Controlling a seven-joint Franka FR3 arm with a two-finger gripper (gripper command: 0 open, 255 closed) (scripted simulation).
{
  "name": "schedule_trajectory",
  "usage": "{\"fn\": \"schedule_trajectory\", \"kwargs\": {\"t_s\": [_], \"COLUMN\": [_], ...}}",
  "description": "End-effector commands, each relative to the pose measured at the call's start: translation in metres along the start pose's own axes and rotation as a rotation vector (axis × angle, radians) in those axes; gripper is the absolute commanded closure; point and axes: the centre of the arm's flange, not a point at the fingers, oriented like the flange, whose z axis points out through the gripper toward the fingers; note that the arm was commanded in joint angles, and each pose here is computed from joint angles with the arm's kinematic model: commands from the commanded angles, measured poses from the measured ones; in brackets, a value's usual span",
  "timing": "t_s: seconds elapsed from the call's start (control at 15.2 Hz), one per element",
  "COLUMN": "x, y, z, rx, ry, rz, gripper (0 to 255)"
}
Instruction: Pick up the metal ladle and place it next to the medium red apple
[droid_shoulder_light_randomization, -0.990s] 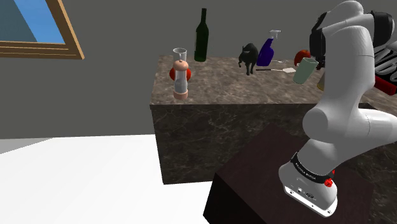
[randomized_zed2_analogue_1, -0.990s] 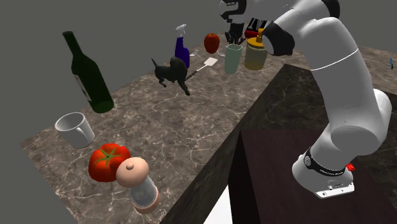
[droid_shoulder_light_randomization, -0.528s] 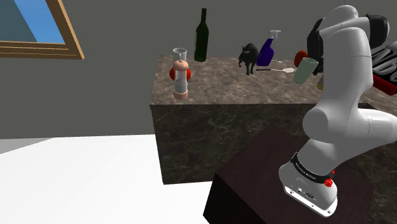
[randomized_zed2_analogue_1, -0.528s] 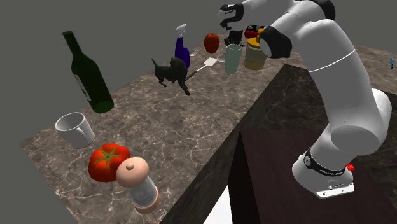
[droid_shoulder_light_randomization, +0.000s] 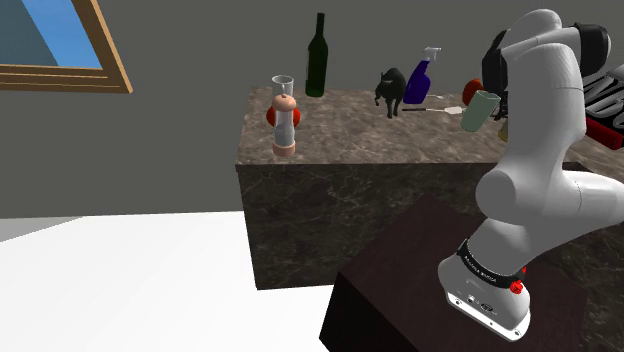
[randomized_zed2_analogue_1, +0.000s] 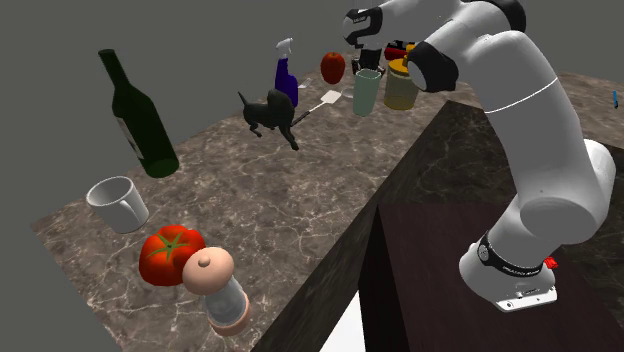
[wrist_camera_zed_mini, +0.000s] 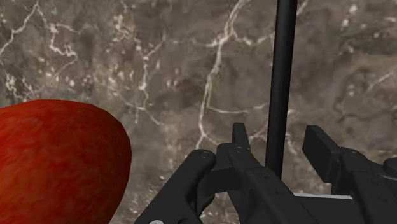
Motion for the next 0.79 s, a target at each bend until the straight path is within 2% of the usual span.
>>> {"fn": "schedule_trajectory", "kwargs": {"t_s": [0.0, 0.26, 0.53, 0.73], "x": [0.000, 0.000, 0.000, 0.000], "y": [0.000, 0.000, 0.000, 0.000], "z": [0.000, 0.000, -0.050, -0.050], "rx": [0.000, 0.000, 0.000, 0.000], "ry": [0.000, 0.000, 0.000, 0.000], "rz": [0.000, 0.000, 0.000, 0.000], "gripper": [0, 0, 0, 0]}}
